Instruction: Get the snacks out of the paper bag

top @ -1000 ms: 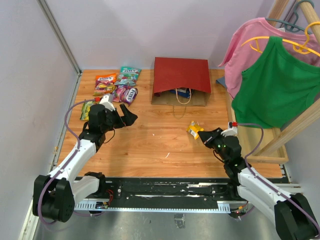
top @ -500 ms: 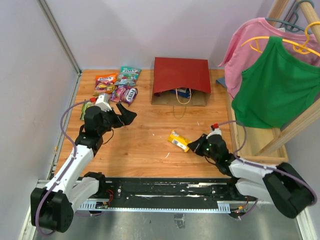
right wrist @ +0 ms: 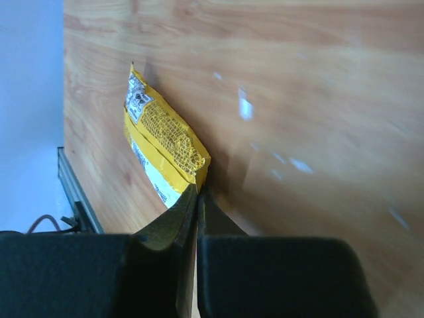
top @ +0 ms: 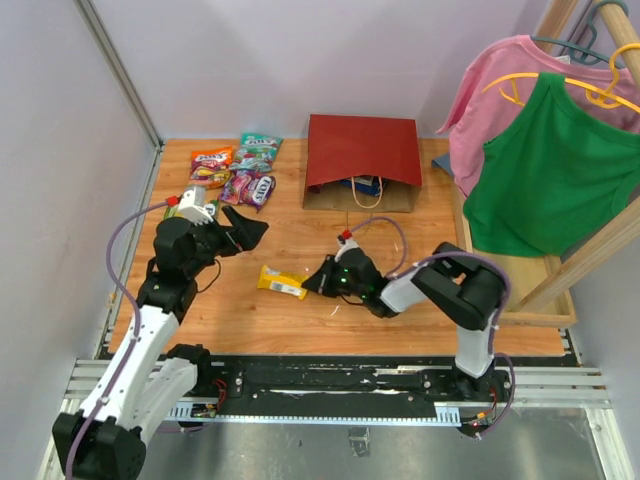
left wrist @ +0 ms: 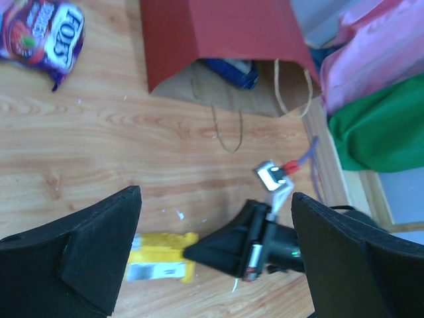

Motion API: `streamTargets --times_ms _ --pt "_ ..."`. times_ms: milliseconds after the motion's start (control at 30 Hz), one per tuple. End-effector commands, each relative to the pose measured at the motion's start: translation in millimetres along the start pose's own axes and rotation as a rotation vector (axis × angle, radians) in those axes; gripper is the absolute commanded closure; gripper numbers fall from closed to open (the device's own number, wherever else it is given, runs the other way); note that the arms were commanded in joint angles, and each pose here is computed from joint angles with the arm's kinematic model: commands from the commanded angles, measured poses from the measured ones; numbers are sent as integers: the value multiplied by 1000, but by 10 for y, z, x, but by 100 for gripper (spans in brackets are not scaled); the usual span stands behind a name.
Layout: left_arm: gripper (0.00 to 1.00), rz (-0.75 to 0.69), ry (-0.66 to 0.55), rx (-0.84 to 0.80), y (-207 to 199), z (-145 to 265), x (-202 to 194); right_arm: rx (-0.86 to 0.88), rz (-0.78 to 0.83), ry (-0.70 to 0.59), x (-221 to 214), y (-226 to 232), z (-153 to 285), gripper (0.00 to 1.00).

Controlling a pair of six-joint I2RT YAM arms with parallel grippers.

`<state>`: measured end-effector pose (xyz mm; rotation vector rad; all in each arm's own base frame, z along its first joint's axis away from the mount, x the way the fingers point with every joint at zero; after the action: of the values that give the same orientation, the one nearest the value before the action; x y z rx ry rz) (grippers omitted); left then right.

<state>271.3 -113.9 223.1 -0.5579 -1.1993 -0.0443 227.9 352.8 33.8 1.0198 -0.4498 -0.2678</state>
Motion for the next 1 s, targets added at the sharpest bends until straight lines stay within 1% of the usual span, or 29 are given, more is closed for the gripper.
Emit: streamTargets --times_ms 0,100,233,333,500,633,733,867,900,967 --pt "0 -16 -86 1 -135 178 360 130 -13 60 -95 473 -385 99" --pt "0 -18 -94 16 -145 233 422 130 -16 52 -43 591 -647 99" --pt "0 -16 -123 24 -176 314 511 145 -25 -24 143 796 -878 99" --pt "0 -11 -151 39 -186 380 581 195 -56 -84 282 994 -1019 99" --pt "0 -24 -169 44 -233 487 684 208 -77 -136 424 1130 -1359 99" --pt "0 -25 -170 32 -282 555 713 212 -86 -169 526 1198 -1600 99" --pt "0 -27 -162 17 -315 580 709 200 -70 -170 566 1252 -1746 99" --pt "0 -32 -156 15 -323 595 706 187 -47 -181 624 1298 -1790 98" --pt "0 -33 -155 13 -328 597 708 190 -43 -180 640 1315 -1779 88" --pt "0 -35 -155 8 -338 602 711 206 -26 -160 648 1359 -1735 49"
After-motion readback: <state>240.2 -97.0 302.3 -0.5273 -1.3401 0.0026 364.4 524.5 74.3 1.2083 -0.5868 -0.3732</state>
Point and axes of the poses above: each gripper's point midway between its finger pads, its own z axis back along the fingers, its own y axis along the line the jaws close on, x = y × z, the point moved 2 cm from there along z, back along the fingers, and after that the axes turned 15 degrees about -z, right-handed, at the moved point
